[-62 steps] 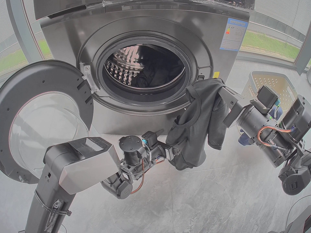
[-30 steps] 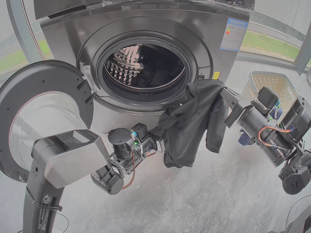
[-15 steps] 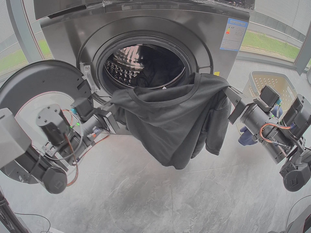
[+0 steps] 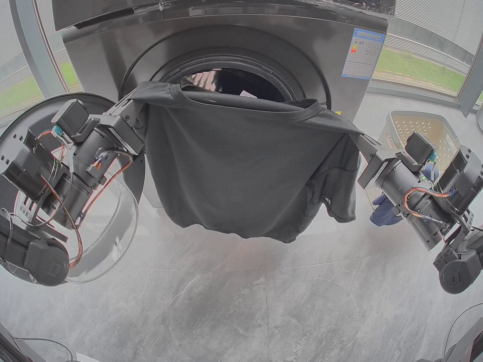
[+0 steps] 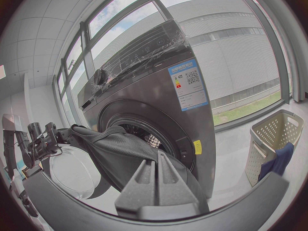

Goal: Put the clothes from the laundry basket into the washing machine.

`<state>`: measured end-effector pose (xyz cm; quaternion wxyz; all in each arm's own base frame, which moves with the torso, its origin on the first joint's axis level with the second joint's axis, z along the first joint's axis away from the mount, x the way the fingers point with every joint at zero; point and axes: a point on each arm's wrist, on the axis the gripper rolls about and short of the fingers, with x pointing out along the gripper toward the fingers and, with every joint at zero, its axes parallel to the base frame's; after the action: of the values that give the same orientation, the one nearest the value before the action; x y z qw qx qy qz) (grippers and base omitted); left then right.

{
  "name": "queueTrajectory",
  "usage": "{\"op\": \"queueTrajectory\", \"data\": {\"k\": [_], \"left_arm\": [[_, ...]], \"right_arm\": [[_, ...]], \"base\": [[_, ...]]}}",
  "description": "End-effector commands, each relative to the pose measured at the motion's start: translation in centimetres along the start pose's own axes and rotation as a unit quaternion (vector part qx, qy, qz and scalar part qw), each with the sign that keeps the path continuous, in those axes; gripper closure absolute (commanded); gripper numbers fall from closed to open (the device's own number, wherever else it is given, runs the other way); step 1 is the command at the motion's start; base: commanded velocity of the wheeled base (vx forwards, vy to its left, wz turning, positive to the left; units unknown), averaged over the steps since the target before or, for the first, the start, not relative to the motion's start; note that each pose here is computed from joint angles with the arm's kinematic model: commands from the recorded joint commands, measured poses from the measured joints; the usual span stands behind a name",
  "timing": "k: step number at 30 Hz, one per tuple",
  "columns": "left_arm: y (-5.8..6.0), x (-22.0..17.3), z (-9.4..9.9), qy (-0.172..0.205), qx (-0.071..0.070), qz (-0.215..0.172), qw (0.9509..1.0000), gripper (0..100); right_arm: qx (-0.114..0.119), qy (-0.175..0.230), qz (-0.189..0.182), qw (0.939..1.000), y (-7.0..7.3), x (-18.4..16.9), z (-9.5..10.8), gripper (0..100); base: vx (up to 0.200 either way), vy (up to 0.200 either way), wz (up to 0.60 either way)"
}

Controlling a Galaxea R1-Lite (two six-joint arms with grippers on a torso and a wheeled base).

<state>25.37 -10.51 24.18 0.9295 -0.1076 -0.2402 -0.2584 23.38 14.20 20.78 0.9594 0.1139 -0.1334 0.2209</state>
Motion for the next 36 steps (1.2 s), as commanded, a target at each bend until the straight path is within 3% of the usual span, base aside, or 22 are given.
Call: {"op": "queueTrajectory", "data": {"k": [1,19,25,29,32,33,35,36], "left_arm": [[0.0,0.0,0.9,-0.015,0.003,0.001,0.9999,100],[-0.3,-0.1,0.6,-0.008,-0.001,-0.005,1.0,100],[-1.4,-0.1,0.3,-0.004,-0.011,-0.022,0.9997,100],[-3.5,0.0,-0.6,0.013,-0.032,-0.054,0.998,100],[-5.1,0.0,-1.1,0.019,-0.044,-0.078,0.9958,100],[-5.1,0.0,-1.1,0.019,-0.044,-0.078,0.9958,100],[-5.4,0.0,-1.1,0.021,-0.047,-0.083,0.9952,100],[-5.4,-0.1,-1.1,0.021,-0.047,-0.083,0.9952,100]], "right_arm": [[-0.001,-0.001,-0.001,1.0,0.0,0.3,-0.1,100],[0.0,-0.025,-0.003,0.9997,0.0,0.6,0.9,100],[0.002,-0.023,-0.001,0.9997,0.1,0.4,0.9,100],[0.003,0.012,0.016,0.9998,0.6,0.1,-0.9,100],[0.009,0.042,0.04,0.9983,2.0,0.0,-2.7,100],[0.009,0.042,0.04,0.9983,2.0,0.0,-2.7,100],[0.009,0.076,0.055,0.9956,2.9,0.6,-5.5,100],[0.008,0.092,0.06,0.9939,3.2,0.7,-6.7,0]], "base": [[0.0,0.0,0.0],[0.0,0.0,0.0],[0.0,0.0,0.0],[0.0,0.0,0.0],[0.0,0.0,0.0],[0.0,0.0,0.0],[0.0,0.0,0.0],[0.0,0.0,0.0]]}}
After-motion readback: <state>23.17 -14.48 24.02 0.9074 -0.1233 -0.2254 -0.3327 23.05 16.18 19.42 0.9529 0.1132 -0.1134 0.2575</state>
